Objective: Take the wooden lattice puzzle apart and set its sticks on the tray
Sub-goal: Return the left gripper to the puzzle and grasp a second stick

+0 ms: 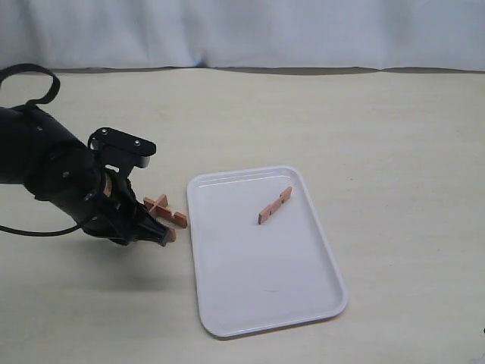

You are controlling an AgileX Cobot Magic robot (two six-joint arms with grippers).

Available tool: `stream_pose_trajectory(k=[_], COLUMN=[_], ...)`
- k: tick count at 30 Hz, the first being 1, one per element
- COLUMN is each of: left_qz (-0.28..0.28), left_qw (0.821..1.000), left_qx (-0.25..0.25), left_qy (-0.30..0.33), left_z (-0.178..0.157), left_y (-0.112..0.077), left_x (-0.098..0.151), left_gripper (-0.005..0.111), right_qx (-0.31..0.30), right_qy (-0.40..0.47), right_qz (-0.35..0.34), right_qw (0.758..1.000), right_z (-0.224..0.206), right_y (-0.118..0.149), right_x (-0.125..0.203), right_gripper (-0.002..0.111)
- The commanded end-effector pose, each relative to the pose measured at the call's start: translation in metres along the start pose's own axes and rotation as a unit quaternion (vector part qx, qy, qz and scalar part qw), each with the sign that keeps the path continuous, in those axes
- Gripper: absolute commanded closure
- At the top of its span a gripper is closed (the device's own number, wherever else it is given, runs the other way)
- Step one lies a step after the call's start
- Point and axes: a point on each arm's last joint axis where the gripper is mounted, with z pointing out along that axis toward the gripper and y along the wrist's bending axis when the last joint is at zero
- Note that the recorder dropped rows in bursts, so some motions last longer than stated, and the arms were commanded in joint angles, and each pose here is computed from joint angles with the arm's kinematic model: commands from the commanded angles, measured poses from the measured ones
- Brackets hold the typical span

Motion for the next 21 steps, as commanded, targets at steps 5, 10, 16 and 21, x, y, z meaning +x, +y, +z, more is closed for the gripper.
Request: stream_pose_trajectory(k=[5,10,16,21], left_qz=[-0.001,0.000,0.004,0.010], left_qw=[1.000,1.000,1.000,1.000], left_qx=[0.004,0.006,0.007,0.006], left_qy=[-0.013,-0.015,-0.016,-0.025], left_z=[0.0082,0.0119,0.0175,0.0175], left_y=[-0.0008,-0.0014,-0.0020,-0.0018], left_x=[-0.0027,-0.0032,-0.0033,-0.0048], left_gripper=[0.074,0.075,0.075,0.077], right_qx=[-0.002,-0.002,-0.002,-0.002], right_qy=[-0.003,-0.003,-0.003,-0.003], right_qz=[-0.001,-0.001,-0.001,-0.001], right_qw=[1.000,1.000,1.000,1.000], right_z=[0.0001,0.0001,0.0001,0.0001], right_y=[0.0001,0.0001,0.0001,0.0001], right_x=[0.0005,0.0005,0.0005,0.0005], right_gripper=[0.104,0.104,0.104,0.104])
